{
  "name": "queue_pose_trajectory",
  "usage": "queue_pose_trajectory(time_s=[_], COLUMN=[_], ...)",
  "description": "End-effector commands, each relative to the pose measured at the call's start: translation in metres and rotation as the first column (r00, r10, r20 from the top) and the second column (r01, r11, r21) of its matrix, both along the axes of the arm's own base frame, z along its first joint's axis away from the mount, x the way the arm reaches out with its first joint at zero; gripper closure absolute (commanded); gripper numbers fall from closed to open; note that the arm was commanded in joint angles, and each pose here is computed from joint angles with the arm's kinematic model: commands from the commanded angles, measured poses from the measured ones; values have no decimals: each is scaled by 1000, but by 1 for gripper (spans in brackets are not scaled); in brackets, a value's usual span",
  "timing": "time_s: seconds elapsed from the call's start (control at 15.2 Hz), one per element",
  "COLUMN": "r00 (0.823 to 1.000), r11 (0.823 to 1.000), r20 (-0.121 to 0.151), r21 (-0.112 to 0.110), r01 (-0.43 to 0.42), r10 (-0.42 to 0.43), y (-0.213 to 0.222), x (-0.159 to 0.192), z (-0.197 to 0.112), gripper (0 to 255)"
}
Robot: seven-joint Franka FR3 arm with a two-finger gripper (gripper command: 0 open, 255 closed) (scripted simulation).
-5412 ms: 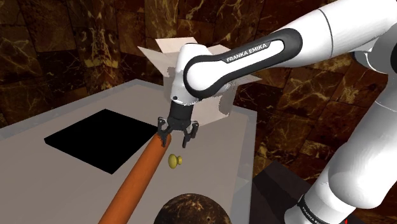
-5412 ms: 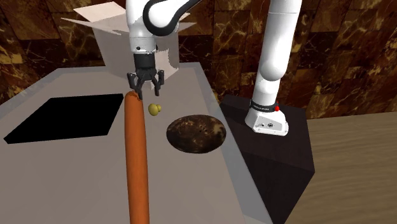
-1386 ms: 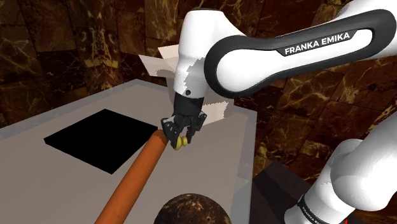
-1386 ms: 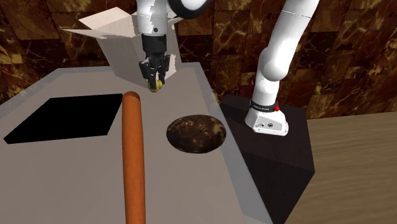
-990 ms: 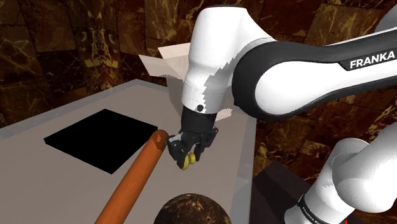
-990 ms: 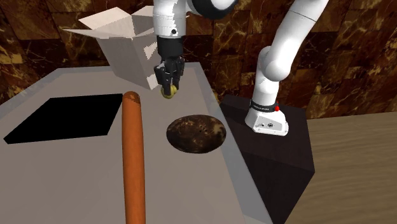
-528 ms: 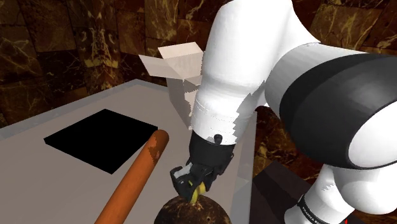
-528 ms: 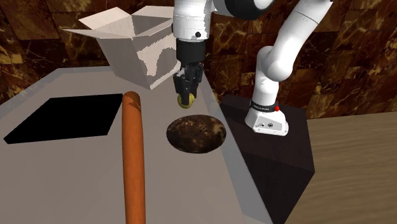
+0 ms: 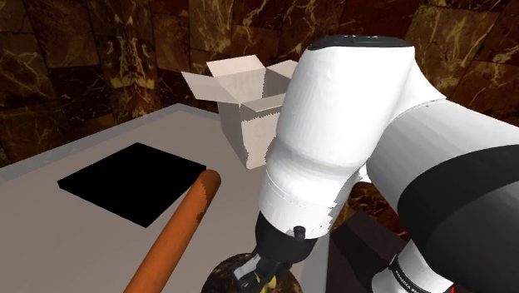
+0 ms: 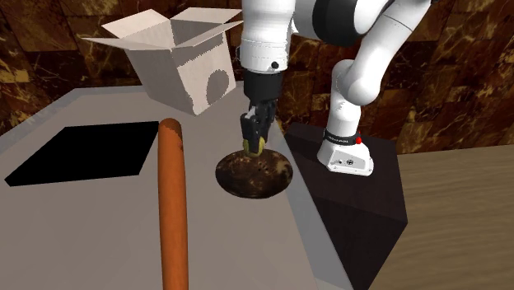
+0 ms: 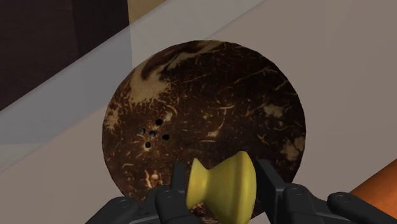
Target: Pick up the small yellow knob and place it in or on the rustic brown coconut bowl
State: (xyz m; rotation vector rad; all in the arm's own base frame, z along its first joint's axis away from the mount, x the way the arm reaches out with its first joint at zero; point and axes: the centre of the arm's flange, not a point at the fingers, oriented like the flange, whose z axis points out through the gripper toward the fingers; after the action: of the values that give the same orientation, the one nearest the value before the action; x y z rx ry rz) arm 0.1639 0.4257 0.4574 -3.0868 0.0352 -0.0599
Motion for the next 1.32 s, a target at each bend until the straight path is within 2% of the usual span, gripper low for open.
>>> queue_pose_trajectory(time_s=[0.0, 0.53, 1.06, 1.12, 1.25], r00=[1000, 1000, 1000, 1000, 1000], r11=[1000, 1000, 1000, 1000, 1000], r20=[0, 0, 0, 0, 0], r21=[0, 0, 0, 0, 0], r01=[0, 0, 0, 0, 0], r10=[0, 0, 0, 0, 0], y=[1, 1, 1, 1, 1], x=[0, 0, 0, 0, 0], z=[-10, -51, -51, -51, -51], gripper=[255, 255, 255, 0, 0])
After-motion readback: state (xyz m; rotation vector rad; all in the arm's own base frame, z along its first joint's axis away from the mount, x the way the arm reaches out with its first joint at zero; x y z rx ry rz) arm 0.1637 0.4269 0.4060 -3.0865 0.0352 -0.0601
